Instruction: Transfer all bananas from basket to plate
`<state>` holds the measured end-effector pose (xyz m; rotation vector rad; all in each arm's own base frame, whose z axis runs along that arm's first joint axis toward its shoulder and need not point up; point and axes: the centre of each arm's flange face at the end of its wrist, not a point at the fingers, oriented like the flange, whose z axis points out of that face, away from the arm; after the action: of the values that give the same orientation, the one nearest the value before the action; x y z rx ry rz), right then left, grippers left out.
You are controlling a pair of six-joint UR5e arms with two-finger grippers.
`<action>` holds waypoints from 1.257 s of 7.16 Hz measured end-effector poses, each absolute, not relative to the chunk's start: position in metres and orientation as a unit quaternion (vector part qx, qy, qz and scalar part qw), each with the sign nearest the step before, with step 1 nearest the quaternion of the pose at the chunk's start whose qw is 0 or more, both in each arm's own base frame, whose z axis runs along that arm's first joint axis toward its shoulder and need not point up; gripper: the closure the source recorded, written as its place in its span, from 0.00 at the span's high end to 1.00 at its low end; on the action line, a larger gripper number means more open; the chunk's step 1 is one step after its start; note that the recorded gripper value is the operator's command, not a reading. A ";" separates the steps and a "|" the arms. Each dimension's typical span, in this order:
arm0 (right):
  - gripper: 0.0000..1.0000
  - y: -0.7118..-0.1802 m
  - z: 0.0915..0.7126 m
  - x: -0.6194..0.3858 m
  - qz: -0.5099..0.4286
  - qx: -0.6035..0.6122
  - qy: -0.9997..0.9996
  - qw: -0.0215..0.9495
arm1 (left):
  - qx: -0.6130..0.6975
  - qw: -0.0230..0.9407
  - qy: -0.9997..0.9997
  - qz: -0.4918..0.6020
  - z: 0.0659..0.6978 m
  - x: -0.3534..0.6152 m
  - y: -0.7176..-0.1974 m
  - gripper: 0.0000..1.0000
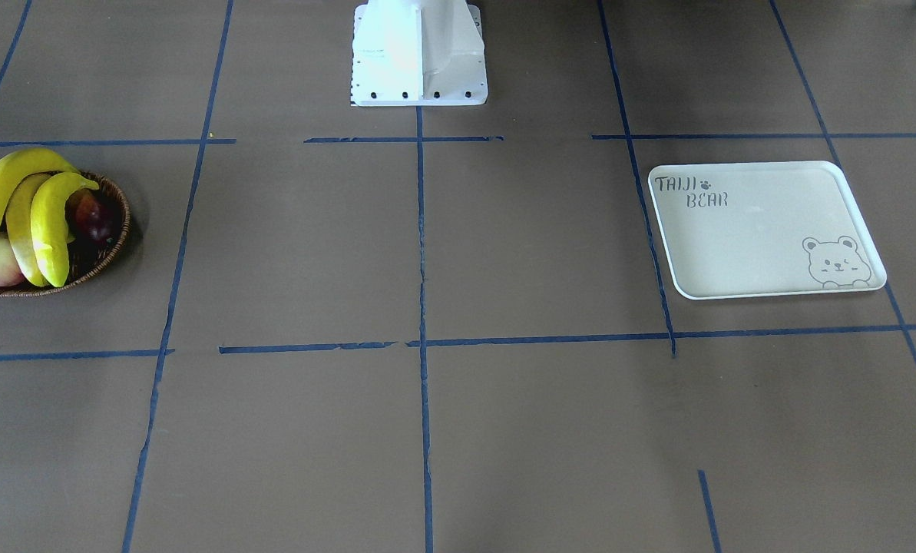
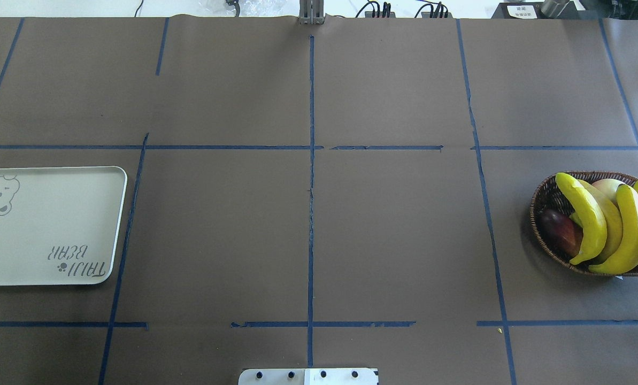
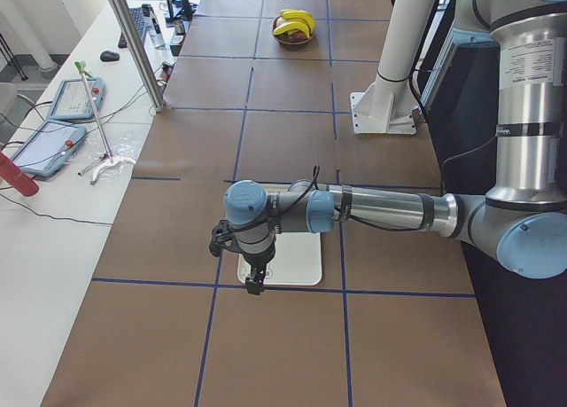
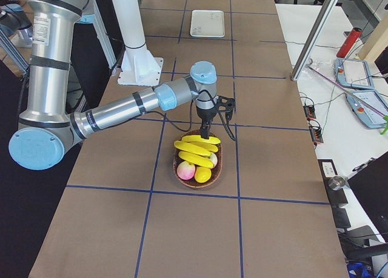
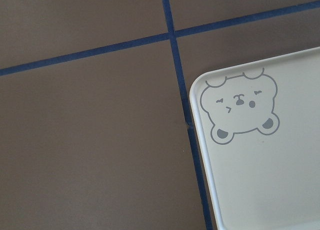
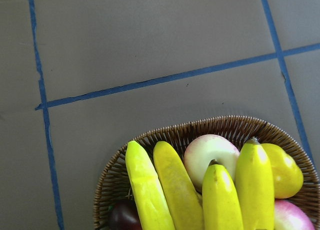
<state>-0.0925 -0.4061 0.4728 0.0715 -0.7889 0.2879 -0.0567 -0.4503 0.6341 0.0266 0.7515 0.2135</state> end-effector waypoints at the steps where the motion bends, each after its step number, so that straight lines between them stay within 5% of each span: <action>1: 0.99 -0.390 0.486 -0.112 0.163 0.039 -0.383 0.909 | 0.013 0.925 0.366 0.104 0.634 -0.057 -0.450 1.00; 7: 0.88 -0.338 0.540 -0.151 0.155 0.013 -0.347 0.925 | 0.020 0.924 0.367 0.107 0.627 -0.056 -0.452 1.00; 9: 0.73 -0.331 0.545 -0.154 0.149 0.004 -0.344 0.927 | 0.023 0.924 0.367 0.108 0.624 -0.056 -0.453 1.00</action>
<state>-0.1538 -0.3307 0.5446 0.0090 -0.7042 0.3051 -0.0561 -0.4531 0.6242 0.0467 0.7533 0.2218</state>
